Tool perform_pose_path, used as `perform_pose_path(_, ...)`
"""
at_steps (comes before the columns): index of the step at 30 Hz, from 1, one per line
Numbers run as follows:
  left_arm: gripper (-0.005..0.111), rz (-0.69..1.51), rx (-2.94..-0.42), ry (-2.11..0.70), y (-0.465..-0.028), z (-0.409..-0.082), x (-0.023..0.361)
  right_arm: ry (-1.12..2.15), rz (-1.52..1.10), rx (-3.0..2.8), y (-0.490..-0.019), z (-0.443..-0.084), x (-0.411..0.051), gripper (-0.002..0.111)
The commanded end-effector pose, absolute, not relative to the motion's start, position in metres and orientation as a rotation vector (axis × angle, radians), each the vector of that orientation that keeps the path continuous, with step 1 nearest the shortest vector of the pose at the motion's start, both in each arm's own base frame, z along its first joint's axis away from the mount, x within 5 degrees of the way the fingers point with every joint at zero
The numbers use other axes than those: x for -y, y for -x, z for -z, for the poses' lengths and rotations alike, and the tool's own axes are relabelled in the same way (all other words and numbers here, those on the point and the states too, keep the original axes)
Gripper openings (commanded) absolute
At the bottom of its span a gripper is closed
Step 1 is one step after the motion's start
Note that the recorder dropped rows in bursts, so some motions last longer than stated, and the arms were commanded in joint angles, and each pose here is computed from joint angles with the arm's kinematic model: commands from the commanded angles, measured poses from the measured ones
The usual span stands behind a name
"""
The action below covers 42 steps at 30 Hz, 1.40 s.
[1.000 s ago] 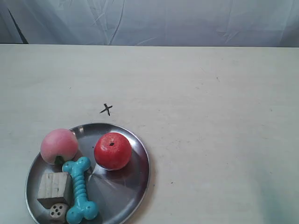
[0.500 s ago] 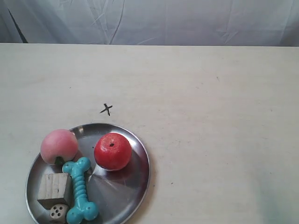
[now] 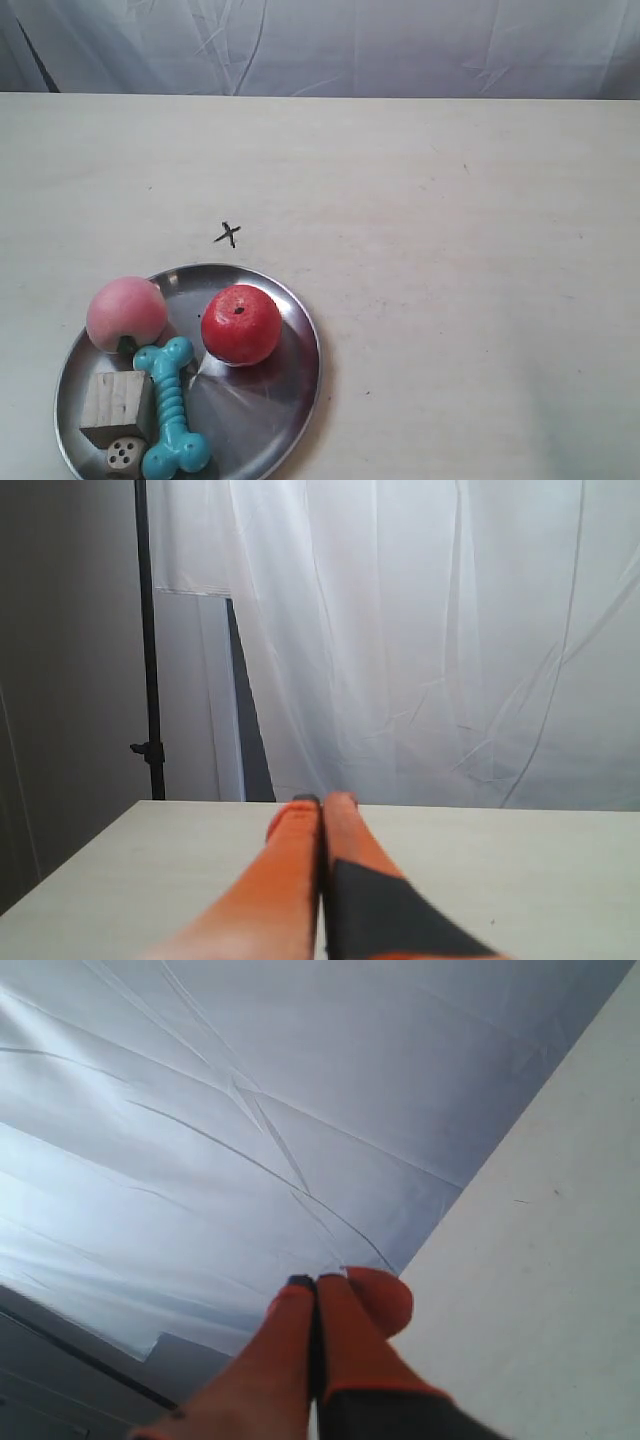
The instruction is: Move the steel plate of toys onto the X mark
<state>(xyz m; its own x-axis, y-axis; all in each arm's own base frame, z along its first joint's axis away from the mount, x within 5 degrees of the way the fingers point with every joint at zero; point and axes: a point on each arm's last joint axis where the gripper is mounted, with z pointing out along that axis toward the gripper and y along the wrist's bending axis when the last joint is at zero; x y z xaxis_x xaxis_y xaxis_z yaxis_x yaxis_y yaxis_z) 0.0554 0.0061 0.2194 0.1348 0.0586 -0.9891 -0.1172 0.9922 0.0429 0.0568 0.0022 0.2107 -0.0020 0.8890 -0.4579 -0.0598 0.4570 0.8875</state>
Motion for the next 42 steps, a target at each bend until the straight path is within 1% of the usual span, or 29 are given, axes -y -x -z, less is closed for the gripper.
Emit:
perform_pose_path(1,0.0,-0.123,-1.428,0.04,-0.055,-0.218,-0.006,-0.79,-0.875,-1.345,-0.056,-0.212,-0.001,-0.001)
perform_pose_path(7,0.0,-0.089,-1.322,0.056,-0.054,-0.228,-0.005,-0.833,-0.923,-1.327,-0.056,-0.212,-0.001,-0.001)
perform_pose_path(10,0.0,0.025,-1.169,0.134,-0.049,-0.24,-0.005,-0.965,-1.067,-1.269,-0.056,-0.212,-0.002,-0.001)
perform_pose_path(13,0.0,0.082,-0.99,0.145,-0.042,-0.254,-0.004,-1.026,-1.135,-1.238,-0.056,-0.212,-0.002,-0.001)
perform_pose_path(15,0.0,0.09,-0.885,0.131,-0.036,-0.262,-0.003,-0.971,-1.074,-1.265,-0.056,-0.212,-0.002,-0.001)
perform_pose_path(16,0.0,0.148,-0.812,0.145,-0.032,-0.267,-0.003,-0.875,-0.97,-1.306,-0.056,-0.212,-0.001,-0.001)
perform_pose_path(18,0.0,0.24,-0.812,0.195,-0.033,-0.267,-0.004,-0.864,-0.96,-1.288,-0.056,-0.214,0.0,-0.001)
perform_pose_path(19,0.0,0.27,-0.859,0.222,-0.036,-0.263,-0.004,-0.863,-0.959,-1.275,-0.056,-0.215,0.0,-0.001)
perform_pose_path(21,0.0,0.259,-1.002,0.247,-0.042,-0.257,-0.004,-0.821,-0.917,-1.295,-0.056,-0.215,0.0,-0.001)
perform_pose_path(23,0.0,0.249,-1.135,0.283,-0.045,-0.257,-0.005,-0.659,-0.776,-1.338,-0.053,-0.23,-0.001,-0.001)
perform_pose_path(25,0.0,0.242,-1.203,0.3,-0.048,-0.265,-0.005,-0.472,-0.596,-1.375,-0.048,-0.249,-0.002,-0.001)
perform_pose_path(27,0.0,0.222,-1.244,0.289,-0.055,-0.275,-0.005,-0.381,-0.49,-1.382,-0.046,-0.265,-0.002,-0.001)
perform_pose_path(29,0.0,0.232,-1.309,0.288,-0.064,-0.285,-0.005,-0.327,-0.406,-1.415,-0.05,-0.277,-0.001,-0.001)
perform_pose_path(31,0.0,0.226,-1.452,0.272,-0.078,-0.295,-0.004,-0.319,-0.357,-1.512,-0.062,-0.282,-0.001,-0.001)
perform_pose_path(33,0.0,0.203,-1.584,0.232,-0.093,-0.304,-0.001,-0.338,-0.334,-1.633,-0.078,-0.283,-0.001,-0.001)
perform_pose_path(37,0.0,0.18,-1.851,0.186,-0.133,-0.322,0.006,-0.375,-0.278,-1.99,-0.117,-0.269,-0.003,-0.001)
perform_pose_path(40,0.0,0.178,-2.066,0.21,-0.157,-0.318,0.012,-0.31,-0.277,-2.279,-0.145,-0.256,-0.013,-0.001)
perform_pose_path(42,0.0,0.247,-2.197,0.294,-0.168,-0.307,0.017,-0.221,-0.36,-2.435,-0.162,-0.246,-0.027,-0.001)
